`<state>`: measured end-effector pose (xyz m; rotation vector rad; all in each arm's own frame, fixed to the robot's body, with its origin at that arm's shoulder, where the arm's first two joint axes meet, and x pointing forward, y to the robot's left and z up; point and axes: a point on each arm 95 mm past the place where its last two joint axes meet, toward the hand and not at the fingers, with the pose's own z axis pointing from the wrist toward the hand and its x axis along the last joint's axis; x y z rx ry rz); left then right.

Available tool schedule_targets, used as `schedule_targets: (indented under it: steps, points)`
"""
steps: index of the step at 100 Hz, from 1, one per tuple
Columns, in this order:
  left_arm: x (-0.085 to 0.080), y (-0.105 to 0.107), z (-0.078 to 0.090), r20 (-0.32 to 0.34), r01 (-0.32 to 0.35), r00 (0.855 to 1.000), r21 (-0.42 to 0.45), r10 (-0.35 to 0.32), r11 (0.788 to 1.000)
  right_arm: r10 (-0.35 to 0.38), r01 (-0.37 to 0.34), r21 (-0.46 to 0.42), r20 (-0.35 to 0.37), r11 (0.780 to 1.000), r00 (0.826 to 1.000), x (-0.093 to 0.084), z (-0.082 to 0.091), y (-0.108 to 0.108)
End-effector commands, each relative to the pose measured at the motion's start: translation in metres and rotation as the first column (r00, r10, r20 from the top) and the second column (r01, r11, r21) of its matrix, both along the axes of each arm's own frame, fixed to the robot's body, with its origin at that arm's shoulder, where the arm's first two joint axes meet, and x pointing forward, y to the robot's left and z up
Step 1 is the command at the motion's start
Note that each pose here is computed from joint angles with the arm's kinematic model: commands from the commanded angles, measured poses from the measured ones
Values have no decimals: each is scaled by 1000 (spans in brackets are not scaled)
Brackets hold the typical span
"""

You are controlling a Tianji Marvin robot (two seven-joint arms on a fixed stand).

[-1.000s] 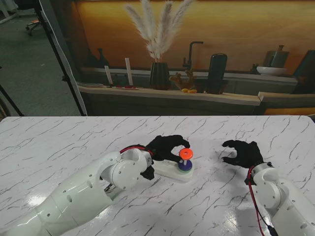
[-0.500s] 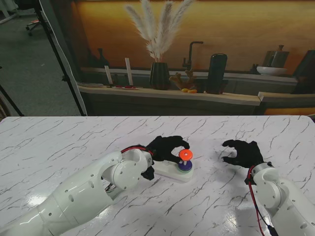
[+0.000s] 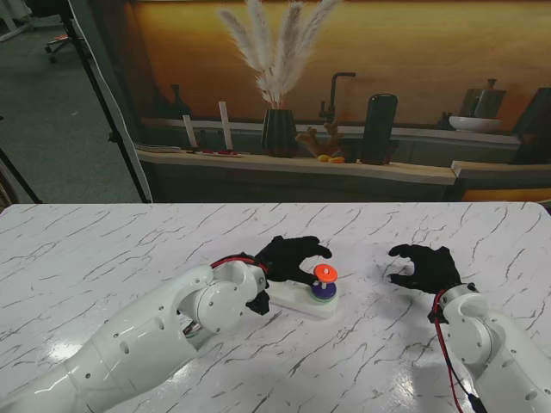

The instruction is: Move the three rings of the Hanoi Tower from the left rod to the right rod

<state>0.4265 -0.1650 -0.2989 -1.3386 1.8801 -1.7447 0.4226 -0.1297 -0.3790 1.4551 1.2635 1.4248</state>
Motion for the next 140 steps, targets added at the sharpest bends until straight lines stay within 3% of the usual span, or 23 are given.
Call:
schedule_targets:
  steps: [1, 48, 78, 96, 121, 140]
  points:
    - [-2, -3, -1, -8, 25, 1000, -4, -25, 1000, 8, -8, 3, -5, 1000, 1000, -2, -2, 4]
    - [-2, 1, 3, -41, 61, 997, 12, -60, 998, 7, -7, 3, -7, 1000, 1000, -2, -2, 5]
    - [-2, 4, 6, -18, 64, 998, 5, -64, 998, 7, -7, 4, -5, 1000, 1000, -2, -2, 5]
    - [0, 14, 14, 19, 41, 999, -5, -41, 999, 9, -9, 3, -2, 1000, 1000, -2, -1, 5]
    - [6, 41, 22, 67, -44, 997, -14, 45, 999, 12, -12, 26, 7, 1000, 1000, -3, 2, 8]
    - [7, 62, 18, 76, -101, 992, -5, 101, 995, 38, -41, 38, 65, 998, 997, -2, 16, 14]
